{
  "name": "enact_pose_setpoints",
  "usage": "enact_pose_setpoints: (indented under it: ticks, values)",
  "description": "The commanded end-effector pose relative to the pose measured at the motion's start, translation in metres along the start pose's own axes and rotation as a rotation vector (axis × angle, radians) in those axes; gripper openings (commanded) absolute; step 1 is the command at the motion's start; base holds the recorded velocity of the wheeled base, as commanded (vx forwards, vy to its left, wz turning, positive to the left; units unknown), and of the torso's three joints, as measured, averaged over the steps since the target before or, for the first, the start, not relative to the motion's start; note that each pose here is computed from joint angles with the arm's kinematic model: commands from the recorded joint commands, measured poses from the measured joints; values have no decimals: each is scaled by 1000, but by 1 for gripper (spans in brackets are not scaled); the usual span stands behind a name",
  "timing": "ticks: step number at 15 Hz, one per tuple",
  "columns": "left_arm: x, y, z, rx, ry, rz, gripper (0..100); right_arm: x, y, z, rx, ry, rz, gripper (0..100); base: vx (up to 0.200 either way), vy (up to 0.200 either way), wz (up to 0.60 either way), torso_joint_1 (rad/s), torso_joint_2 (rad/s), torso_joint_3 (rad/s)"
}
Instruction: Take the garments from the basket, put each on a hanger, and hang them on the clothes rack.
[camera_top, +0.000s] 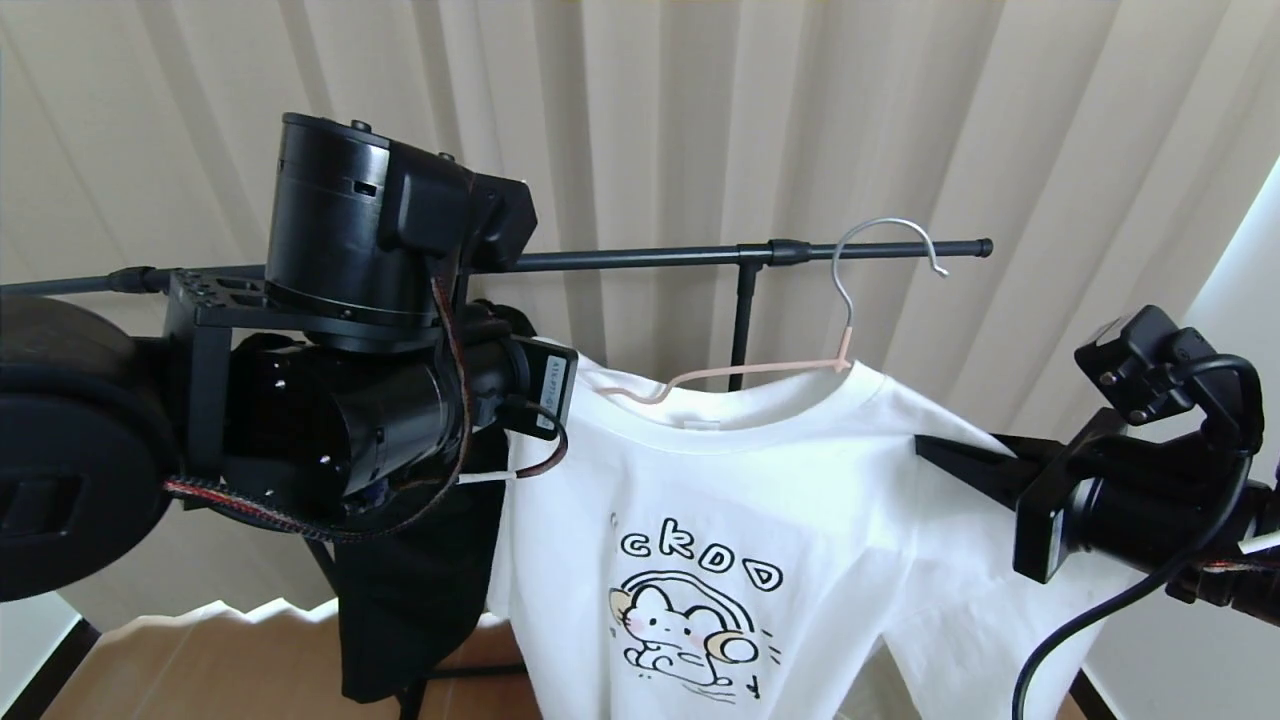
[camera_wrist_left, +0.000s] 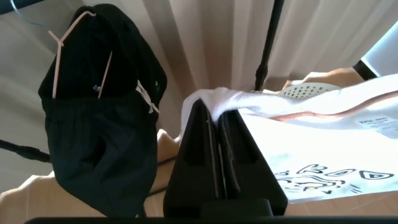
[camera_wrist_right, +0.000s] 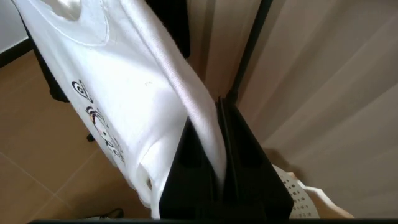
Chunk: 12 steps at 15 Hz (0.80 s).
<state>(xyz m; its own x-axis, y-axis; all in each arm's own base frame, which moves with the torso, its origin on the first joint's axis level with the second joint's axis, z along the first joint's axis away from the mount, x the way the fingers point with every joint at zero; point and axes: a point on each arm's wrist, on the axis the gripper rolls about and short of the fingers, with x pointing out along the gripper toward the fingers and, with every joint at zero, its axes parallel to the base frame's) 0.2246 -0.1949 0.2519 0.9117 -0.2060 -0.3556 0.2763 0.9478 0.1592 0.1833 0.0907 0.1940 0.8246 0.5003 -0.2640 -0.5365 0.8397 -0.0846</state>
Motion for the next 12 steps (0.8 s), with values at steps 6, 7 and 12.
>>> enact_pose_setpoints:
  ticks: [6, 7, 12]
  values:
    - [-3, -15, 1, 20, -7, -49, 0, 13, 18, -1, 8, 8, 69, 0, 0, 0, 0, 0, 0, 0]
    - [-5, -18, 2, 24, -10, -59, 0, 17, 18, -2, 19, 8, 55, 0, 0, 0, 0, 0, 0, 0]
    - [-8, -15, 8, 12, -30, -26, 0, 22, 12, -3, 18, 21, -29, 0, 0, 0, 0, 0, 0, 0]
